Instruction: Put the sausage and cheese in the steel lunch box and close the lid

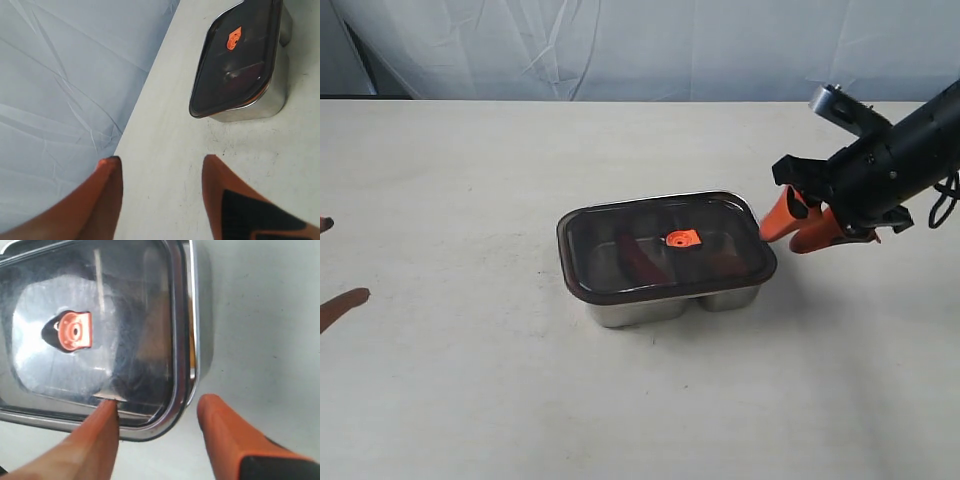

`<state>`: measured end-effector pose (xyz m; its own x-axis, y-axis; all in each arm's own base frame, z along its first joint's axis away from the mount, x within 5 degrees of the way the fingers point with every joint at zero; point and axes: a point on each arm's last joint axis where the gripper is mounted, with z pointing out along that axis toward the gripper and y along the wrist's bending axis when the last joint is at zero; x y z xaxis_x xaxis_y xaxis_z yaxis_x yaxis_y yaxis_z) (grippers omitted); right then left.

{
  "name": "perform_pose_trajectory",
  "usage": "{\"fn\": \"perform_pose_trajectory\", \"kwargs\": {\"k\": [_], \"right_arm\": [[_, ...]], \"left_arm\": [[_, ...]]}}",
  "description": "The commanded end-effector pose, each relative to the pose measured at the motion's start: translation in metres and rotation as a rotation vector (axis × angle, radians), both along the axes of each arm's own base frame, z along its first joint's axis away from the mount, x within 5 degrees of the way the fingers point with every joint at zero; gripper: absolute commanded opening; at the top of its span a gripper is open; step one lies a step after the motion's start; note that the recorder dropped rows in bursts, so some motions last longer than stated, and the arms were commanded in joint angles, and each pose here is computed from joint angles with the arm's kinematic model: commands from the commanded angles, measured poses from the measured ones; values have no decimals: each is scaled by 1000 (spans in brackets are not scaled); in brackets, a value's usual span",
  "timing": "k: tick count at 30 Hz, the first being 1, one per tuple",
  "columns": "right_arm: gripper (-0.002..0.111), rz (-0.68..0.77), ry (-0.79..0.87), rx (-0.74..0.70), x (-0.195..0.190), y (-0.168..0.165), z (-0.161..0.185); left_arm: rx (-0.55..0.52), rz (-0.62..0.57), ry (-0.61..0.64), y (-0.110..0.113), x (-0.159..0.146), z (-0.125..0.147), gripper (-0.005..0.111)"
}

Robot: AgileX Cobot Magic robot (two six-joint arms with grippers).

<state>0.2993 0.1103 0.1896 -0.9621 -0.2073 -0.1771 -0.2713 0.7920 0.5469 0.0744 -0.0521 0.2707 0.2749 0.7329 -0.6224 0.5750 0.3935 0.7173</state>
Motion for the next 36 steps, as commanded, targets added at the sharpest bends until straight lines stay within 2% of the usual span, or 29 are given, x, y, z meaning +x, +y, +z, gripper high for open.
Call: {"fn": "perform_pose_trajectory", "kwargs": {"k": [1, 3, 5, 8, 11, 12, 17, 22, 36], "right_arm": [[50, 7, -67, 12, -4, -2, 23], [49, -1, -73, 41, -6, 2, 29], [43, 13, -70, 82, -11, 12, 34], [23, 96, -70, 124, -23, 37, 39], [1, 244, -90, 137, -41, 67, 39], [-1, 299, -100, 139, -49, 78, 39], [-1, 403, -238, 120, -75, 127, 38], [-1, 433, -308, 105, -88, 151, 31], [-1, 474, -234, 60, -92, 163, 1]], "left_arm": [[-23, -49, -16, -4, -3, 3, 47], [-12, -65, -53, -5, -2, 5, 47], [-35, -44, -69, -5, 1, 8, 47], [-64, -13, -56, -5, 7, 8, 47], [-57, -11, -35, -6, 11, 6, 47], [-56, -11, -32, -6, 11, 5, 47], [-56, -12, -32, -6, 11, 5, 47], [-55, -16, -28, -6, 11, 5, 47], [-60, -15, -24, -6, 10, 5, 47]]}}
